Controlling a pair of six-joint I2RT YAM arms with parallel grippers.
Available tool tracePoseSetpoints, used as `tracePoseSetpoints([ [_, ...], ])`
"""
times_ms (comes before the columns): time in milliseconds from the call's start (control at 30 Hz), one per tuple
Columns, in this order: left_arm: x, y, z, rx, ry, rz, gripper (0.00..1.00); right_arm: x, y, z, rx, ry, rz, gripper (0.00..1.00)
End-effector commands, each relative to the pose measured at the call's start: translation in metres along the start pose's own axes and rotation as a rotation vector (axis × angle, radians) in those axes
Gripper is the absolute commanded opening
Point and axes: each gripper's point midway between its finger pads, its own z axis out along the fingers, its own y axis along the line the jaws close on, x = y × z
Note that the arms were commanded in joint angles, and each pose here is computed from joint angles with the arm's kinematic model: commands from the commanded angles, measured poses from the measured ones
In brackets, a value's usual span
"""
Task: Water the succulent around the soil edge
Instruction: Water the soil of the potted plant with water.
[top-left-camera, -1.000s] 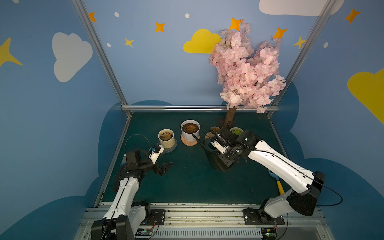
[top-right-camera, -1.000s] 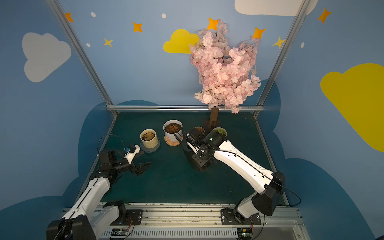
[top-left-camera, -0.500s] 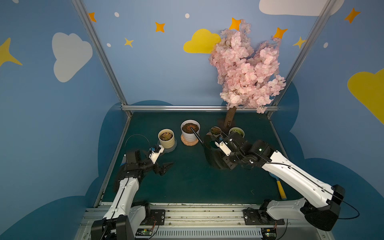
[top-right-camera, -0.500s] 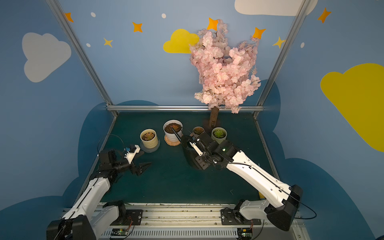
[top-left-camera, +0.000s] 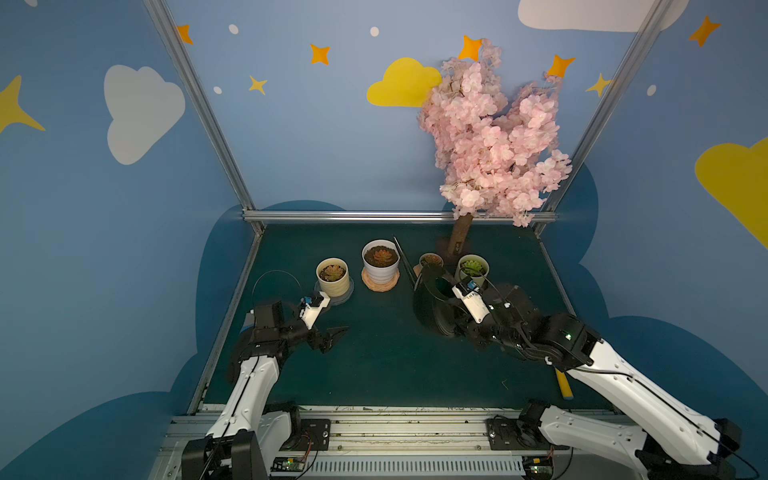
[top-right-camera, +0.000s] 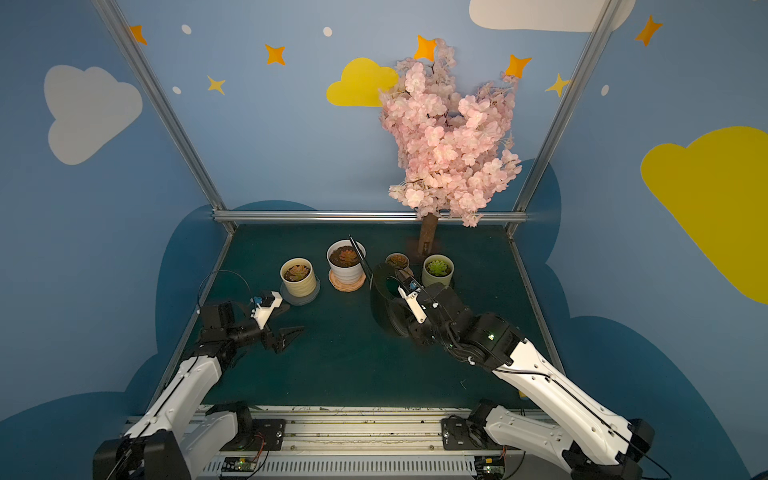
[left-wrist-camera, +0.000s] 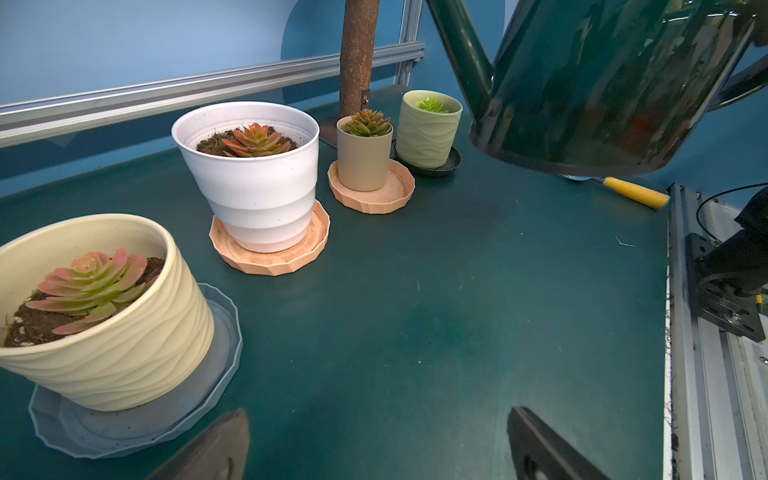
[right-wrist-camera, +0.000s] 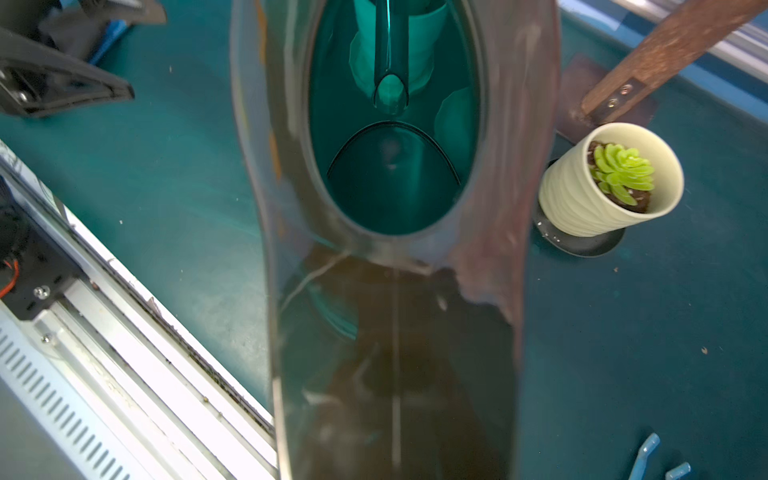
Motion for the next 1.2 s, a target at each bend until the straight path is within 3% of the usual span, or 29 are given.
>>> tracePoseSetpoints([
  [0, 0.0, 0.0, 0.001, -0.003, 0.006, 0.017, 1.0, -0.005, -0.01, -0.01, 0.048, -0.043, 0.069, 0.0],
  [300, -0.019, -0.001, 0.009, 0.016, 0.01, 0.029, 1.0, 0.035, -0.019, -0.018, 0.087, 0.093, 0.138, 0.0],
  [600, -0.041, -0.007, 0.046, 0.087, 0.047, 0.073, 1.0, 0.084, -0.023, -0.023, 0.104, 0.207, 0.214, 0.0],
  [933, -0.02, 0.0, 0.075, 0.11, 0.076, 0.06, 1.0, 0.113, -0.024, -0.029, 0.135, 0.309, 0.293, 0.0],
  [1167, -0.01, -0.002, 0.073, 0.093, 0.073, 0.08, 1.0, 0.106, -0.021, -0.009, 0.143, 0.306, 0.3, 0.0],
])
